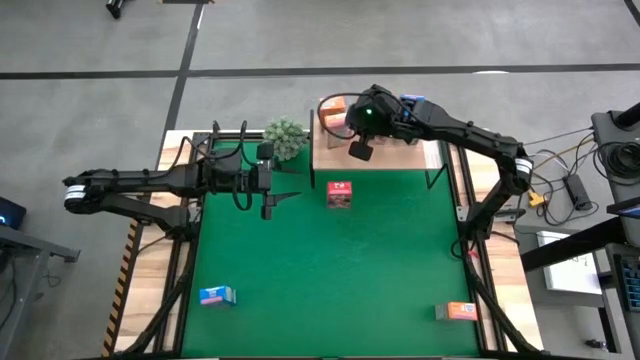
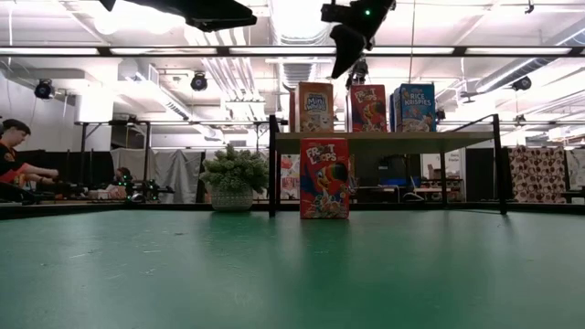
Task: Stack cereal on shelf
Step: Put the left orange cereal box on the shelf aligned with the other orange cereal box
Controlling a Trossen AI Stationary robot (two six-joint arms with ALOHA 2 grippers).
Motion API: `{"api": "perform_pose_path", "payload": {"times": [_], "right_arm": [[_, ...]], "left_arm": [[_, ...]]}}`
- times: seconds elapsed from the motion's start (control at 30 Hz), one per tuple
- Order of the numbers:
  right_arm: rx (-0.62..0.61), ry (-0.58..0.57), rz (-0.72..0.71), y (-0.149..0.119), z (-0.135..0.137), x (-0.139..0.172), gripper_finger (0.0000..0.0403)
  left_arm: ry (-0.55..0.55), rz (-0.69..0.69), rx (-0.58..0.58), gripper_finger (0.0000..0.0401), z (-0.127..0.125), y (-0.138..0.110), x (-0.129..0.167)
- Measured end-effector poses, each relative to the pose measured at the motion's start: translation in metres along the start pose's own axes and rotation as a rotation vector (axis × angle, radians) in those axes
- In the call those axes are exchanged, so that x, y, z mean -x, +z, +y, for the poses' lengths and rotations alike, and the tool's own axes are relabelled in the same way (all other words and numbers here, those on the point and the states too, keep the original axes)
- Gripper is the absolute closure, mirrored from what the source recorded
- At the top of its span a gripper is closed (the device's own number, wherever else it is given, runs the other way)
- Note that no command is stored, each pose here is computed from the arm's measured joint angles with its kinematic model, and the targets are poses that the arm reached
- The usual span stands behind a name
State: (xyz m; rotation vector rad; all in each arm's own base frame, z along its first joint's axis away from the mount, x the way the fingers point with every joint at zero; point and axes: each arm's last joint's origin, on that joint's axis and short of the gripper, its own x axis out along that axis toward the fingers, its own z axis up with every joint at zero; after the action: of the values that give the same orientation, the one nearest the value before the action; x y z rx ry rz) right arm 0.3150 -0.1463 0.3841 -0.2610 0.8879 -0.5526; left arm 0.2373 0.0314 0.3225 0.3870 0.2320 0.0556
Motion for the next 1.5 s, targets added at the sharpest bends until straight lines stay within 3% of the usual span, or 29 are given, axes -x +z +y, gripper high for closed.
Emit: {"api": "perform_pose_path", "payload": {"times": [0.47,1.03,1.5], "right_arm": [[-0.010,-0.015,0.016,0.001,-0.003,-0.022,0.0391],[-0.024,0.026,0.010,0.000,0.000,-0.021,0.0390],[-0.008,-0.084,-0.013,0.003,-0.009,-0.019,0.0390]], "left_arm": [[0.000,0.000,0.000,0.0186,0.000,0.000,0.000],[-0.001,0.002,-0.003,0.0186,0.000,-0.001,0.000],[0.000,0.000,-0.003,0.0186,0.000,0.000,0.000]]}}
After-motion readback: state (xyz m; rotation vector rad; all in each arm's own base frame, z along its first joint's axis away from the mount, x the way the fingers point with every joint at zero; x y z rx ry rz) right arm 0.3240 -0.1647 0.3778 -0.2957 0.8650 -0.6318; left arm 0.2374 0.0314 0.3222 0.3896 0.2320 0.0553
